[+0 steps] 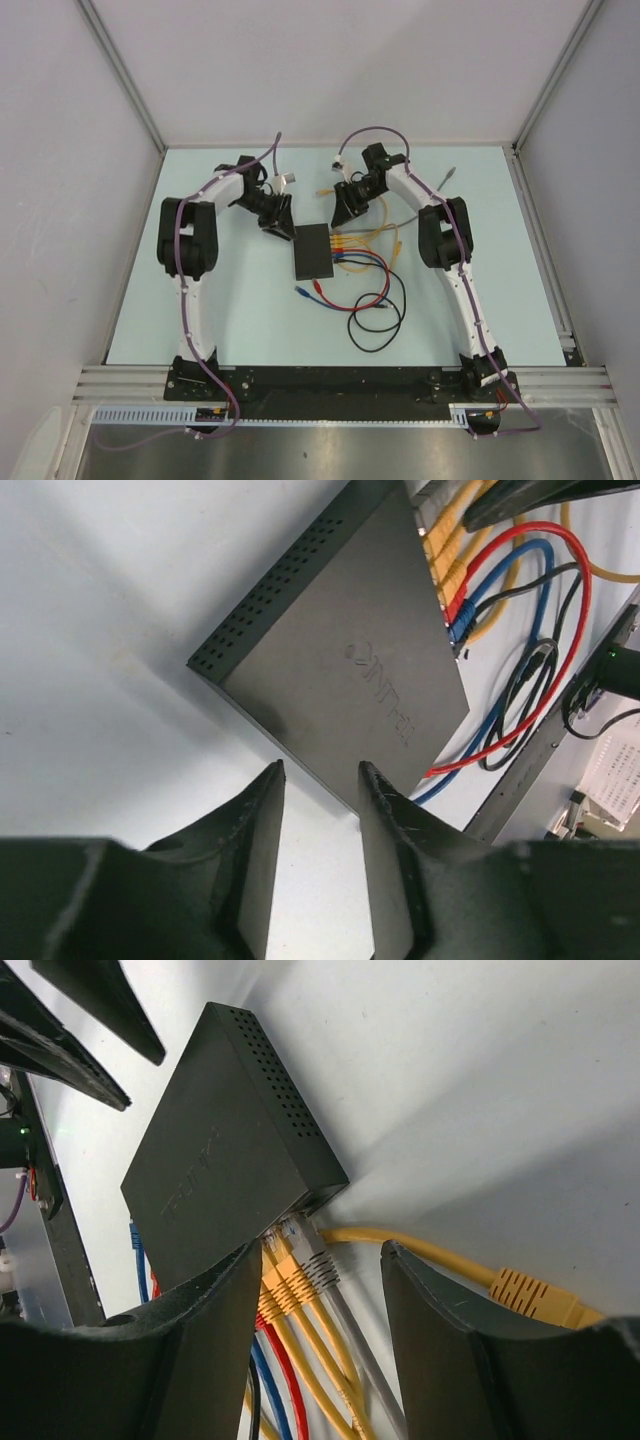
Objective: Pull the plug from the switch port
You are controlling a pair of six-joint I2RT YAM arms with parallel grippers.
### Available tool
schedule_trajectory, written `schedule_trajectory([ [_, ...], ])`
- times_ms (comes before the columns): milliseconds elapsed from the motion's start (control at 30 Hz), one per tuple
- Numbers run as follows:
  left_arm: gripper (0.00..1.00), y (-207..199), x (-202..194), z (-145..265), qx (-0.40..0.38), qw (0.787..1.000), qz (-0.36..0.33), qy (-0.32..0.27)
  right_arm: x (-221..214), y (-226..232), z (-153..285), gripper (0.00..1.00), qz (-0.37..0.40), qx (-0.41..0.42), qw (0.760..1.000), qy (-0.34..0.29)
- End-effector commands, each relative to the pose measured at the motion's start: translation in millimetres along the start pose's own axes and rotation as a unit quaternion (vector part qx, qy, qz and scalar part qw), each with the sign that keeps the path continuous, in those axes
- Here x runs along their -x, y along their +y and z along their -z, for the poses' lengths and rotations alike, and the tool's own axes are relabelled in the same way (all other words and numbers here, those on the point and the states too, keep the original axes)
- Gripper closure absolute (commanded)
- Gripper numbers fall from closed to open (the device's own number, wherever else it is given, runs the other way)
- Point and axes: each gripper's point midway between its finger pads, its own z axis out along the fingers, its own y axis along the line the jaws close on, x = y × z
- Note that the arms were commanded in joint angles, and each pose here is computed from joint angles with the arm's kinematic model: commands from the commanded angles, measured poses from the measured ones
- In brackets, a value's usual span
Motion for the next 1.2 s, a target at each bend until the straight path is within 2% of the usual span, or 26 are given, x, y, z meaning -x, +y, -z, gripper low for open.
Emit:
schedule_trajectory([
  [0,0.48,5,3,-6,0.005,1.000,0.004,0.005,-11,-1,-9,0.45,-0.017,0.016,1.000,0.009],
  [167,0.38,10,3,-14,0.021,1.000,0.008,0.014,-18,-5,-10,0.48,-0.021,0.017,1.000,0.016],
  [267,0.44,8,17,-5,0.052,0.998,-0.020,-0.004,-22,-5,-11,0.50,-0.026,0.017,0.999,0.022],
  [367,0.69,-5,39,17,0.072,0.995,-0.054,-0.049,-26,-6,-11,0.52,-0.036,0.019,0.999,0.024],
  [400,0.87,-13,42,21,0.062,0.994,-0.065,-0.057,-27,-7,-11,0.53,-0.039,0.021,0.999,0.023],
  [467,0.99,-32,42,23,0.019,0.995,-0.075,-0.070,-28,-7,-11,0.53,-0.040,0.022,0.999,0.024],
  [533,1.00,-38,43,18,-0.008,0.995,-0.068,-0.078,-28,-8,-12,0.54,-0.041,0.023,0.999,0.024],
  [667,1.00,-34,29,-9,-0.043,0.998,-0.026,-0.037,-24,-7,-12,0.55,-0.037,0.025,0.999,0.020],
  [933,1.00,-1,14,-42,0.007,1.000,-0.013,0.004,-21,-3,-8,0.60,-0.038,0.033,0.999,0.015],
  [1167,1.00,21,0,-51,0.046,0.999,0.001,0.027,-2,12,1,0.61,-0.025,0.048,0.998,-0.008],
])
